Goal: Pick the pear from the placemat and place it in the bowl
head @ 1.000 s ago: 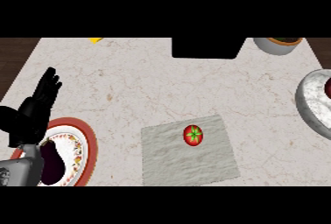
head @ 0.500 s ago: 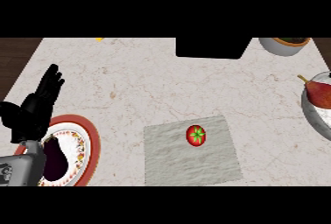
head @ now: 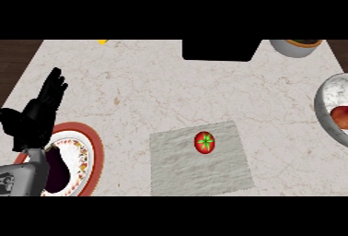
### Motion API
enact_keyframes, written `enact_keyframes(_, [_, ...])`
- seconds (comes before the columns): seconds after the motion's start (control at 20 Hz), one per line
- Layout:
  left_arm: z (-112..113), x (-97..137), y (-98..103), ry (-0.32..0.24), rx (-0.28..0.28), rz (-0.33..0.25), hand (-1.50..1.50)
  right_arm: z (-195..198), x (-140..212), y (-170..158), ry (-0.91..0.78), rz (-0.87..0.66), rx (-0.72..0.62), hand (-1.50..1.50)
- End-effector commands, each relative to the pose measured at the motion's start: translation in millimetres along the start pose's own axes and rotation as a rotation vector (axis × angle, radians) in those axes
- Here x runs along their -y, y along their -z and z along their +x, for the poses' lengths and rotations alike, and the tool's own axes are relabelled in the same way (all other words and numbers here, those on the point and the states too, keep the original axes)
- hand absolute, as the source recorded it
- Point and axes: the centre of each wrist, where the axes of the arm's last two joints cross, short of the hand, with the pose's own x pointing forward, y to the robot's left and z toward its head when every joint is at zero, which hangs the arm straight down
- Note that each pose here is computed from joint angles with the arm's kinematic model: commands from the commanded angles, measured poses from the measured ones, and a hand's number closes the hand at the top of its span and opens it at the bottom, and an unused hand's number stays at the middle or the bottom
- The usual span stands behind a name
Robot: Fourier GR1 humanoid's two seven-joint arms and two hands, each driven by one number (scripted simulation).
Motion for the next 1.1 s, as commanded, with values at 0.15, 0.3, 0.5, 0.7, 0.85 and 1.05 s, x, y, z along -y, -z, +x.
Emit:
enact_keyframes(0.15, [3,-3,-4,0.007,0.010,-0.018,0.00,11,58,-37,0.302,-0.074,0.026,-1.50])
enact_keyframes(0.3, [7,-1,1,0.002,0.014,0.022,0.00,8,75,-62,0.293,-0.069,-0.030,-1.50])
enact_keyframes(0.5, [7,-4,-3,-0.009,0.011,0.018,0.00,11,92,-84,0.319,-0.075,-0.041,-1.50])
enact_keyframes(0.7, [-10,-7,-11,-0.005,-0.010,0.020,0.00,8,96,-94,0.404,-0.045,-0.041,-1.50])
enact_keyframes(0.85, [-6,-4,-8,-0.026,-0.005,0.019,0.00,11,96,-90,0.406,-0.031,-0.014,-1.50])
enact_keyframes(1.05, [-6,-9,-6,-0.012,-0.007,0.032,0.00,13,98,-90,0.451,-0.028,0.030,-1.50])
